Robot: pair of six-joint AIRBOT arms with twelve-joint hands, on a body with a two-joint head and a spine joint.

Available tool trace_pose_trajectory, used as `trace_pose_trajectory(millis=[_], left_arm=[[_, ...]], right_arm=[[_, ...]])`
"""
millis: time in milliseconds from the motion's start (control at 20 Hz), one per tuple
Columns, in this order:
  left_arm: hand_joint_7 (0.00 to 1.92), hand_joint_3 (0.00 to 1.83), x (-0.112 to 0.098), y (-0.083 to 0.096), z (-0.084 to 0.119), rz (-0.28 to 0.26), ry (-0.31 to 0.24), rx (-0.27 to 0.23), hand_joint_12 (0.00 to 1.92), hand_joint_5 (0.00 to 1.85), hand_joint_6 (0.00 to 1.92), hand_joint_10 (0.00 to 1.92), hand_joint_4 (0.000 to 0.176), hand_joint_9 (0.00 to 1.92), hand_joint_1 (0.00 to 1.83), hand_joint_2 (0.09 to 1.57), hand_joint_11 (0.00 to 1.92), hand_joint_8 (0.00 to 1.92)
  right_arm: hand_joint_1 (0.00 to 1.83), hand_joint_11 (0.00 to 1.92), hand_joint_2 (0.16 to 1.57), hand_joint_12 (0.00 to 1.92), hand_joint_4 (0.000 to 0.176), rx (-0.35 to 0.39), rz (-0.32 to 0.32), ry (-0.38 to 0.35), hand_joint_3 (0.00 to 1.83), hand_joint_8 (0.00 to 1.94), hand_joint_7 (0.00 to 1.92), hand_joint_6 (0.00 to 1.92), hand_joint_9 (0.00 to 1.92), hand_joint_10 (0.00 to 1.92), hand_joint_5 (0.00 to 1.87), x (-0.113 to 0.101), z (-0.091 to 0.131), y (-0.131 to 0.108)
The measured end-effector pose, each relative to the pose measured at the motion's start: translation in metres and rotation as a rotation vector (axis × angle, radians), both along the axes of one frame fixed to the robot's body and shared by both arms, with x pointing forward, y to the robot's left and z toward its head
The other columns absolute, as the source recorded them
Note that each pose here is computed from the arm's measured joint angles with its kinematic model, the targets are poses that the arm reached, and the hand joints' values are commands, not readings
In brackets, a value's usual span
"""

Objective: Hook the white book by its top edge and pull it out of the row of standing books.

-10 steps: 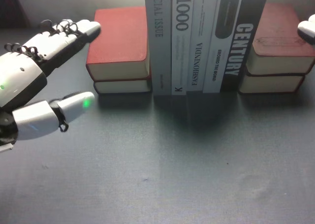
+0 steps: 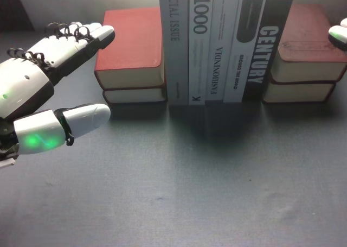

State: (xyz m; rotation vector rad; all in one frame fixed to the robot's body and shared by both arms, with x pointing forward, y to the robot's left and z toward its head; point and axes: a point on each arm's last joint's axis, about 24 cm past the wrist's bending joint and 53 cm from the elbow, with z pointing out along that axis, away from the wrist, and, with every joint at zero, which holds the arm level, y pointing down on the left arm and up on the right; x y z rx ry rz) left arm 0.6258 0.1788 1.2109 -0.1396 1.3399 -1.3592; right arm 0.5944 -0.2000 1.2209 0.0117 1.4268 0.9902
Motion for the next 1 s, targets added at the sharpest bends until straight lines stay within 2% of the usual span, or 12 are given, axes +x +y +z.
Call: trace_pose_trajectory(millis=[100,150,200,300,450,600,800,1000], left_arm=[[0.00,0.00,0.000,0.002,0.002,0.003,-0.004,0.002,0.00,0.17,0.06,0.00,0.000,0.00,0.25,1.30,0.00,0.00],[0.00,0.00,0.001,0.004,0.003,0.010,-0.004,-0.003,0.00,0.16,0.05,0.00,0.000,0.00,0.27,1.30,0.00,0.00],[0.00,0.00,0.002,0.005,0.003,0.015,-0.002,-0.007,0.00,0.10,0.02,0.00,0.000,0.00,0.23,1.30,0.00,0.00],[0.00,0.00,0.003,0.005,0.003,0.017,-0.002,-0.007,0.00,0.08,0.01,0.00,0.000,0.00,0.26,1.29,0.00,0.00],[0.00,0.00,0.003,0.006,0.003,0.018,-0.003,-0.004,0.00,0.06,0.00,0.00,0.000,0.00,0.28,1.30,0.00,0.00],[0.00,0.00,0.003,0.008,0.000,0.022,0.006,-0.003,0.00,0.09,0.01,0.00,0.000,0.00,0.24,1.31,0.00,0.00],[0.00,0.00,0.005,0.011,-0.002,0.031,0.012,-0.002,0.00,0.09,0.00,0.00,0.000,0.00,0.22,1.30,0.00,0.00],[0.00,0.00,0.006,0.013,-0.004,0.035,0.016,0.002,0.00,0.10,0.00,0.00,0.000,0.00,0.23,1.31,0.00,0.00]], right_arm=[[0.20,0.00,1.40,0.00,0.000,0.015,-0.003,-0.038,0.02,0.00,0.00,0.08,0.00,0.00,0.16,0.002,0.013,0.003],[0.27,0.00,1.40,0.00,0.000,0.021,-0.005,-0.063,0.01,0.00,0.00,0.07,0.00,0.00,0.13,0.003,0.021,0.004],[0.27,0.00,1.40,0.00,0.000,0.030,-0.005,-0.085,0.01,0.00,0.00,0.05,0.00,0.00,0.08,0.004,0.028,0.005],[0.27,0.00,1.40,0.00,0.000,0.038,-0.005,-0.126,0.01,0.00,0.00,0.01,0.00,0.00,0.01,0.007,0.040,0.006],[0.31,0.00,1.40,0.00,0.000,0.080,-0.027,-0.165,0.00,0.00,0.00,0.03,0.00,0.00,0.07,0.021,0.055,0.006],[0.25,0.00,1.40,0.00,0.000,0.082,-0.034,-0.179,0.00,0.00,0.00,0.03,0.00,0.00,0.06,0.038,0.060,0.020],[0.29,0.00,1.38,0.00,0.000,0.066,-0.037,-0.191,0.00,0.00,0.00,0.06,0.00,0.00,0.13,0.058,0.067,0.039],[0.25,0.00,1.38,0.00,0.000,0.055,-0.053,-0.167,0.00,0.00,0.00,0.05,0.00,0.00,0.15,0.080,0.066,0.049]])
